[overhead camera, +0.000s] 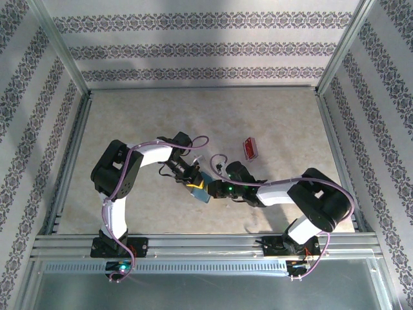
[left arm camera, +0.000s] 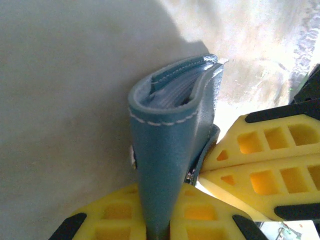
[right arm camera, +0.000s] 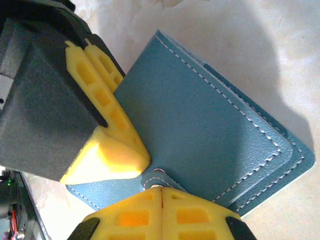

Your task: Put the credit cards into the card holder

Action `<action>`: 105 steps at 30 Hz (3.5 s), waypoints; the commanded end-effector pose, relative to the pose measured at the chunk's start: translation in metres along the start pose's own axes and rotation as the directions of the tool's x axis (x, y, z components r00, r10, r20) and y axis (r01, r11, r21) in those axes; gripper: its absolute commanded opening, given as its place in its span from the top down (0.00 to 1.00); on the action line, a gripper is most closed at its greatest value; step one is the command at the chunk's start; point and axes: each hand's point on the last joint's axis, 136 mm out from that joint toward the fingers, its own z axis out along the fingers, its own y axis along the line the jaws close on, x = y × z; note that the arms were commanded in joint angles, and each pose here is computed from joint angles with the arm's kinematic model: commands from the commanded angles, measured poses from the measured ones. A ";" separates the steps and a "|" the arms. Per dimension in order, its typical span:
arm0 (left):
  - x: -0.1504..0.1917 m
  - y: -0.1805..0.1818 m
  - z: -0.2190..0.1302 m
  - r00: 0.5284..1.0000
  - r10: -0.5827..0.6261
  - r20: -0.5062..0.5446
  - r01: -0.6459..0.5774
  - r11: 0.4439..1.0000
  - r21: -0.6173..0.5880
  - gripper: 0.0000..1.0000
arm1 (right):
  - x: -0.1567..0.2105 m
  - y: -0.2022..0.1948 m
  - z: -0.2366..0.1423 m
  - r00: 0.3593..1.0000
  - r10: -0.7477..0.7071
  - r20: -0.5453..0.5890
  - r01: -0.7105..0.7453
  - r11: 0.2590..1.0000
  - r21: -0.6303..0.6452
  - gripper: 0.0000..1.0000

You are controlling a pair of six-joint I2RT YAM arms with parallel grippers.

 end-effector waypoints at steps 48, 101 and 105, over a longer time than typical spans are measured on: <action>-0.005 0.006 -0.035 0.992 0.033 0.120 -0.010 0.983 -0.185 0.90 | -0.017 -0.030 0.024 0.919 0.375 -0.123 -0.342 0.912 0.225 0.99; -0.018 0.032 -0.037 0.994 0.009 0.112 0.007 0.989 -0.146 0.93 | -0.046 0.020 0.007 0.927 -0.262 -0.268 0.282 0.959 0.041 0.70; -0.017 0.034 -0.031 0.995 -0.004 0.101 0.017 0.991 -0.133 0.93 | -0.045 0.017 0.008 0.927 -0.258 -0.271 0.277 0.960 0.034 0.70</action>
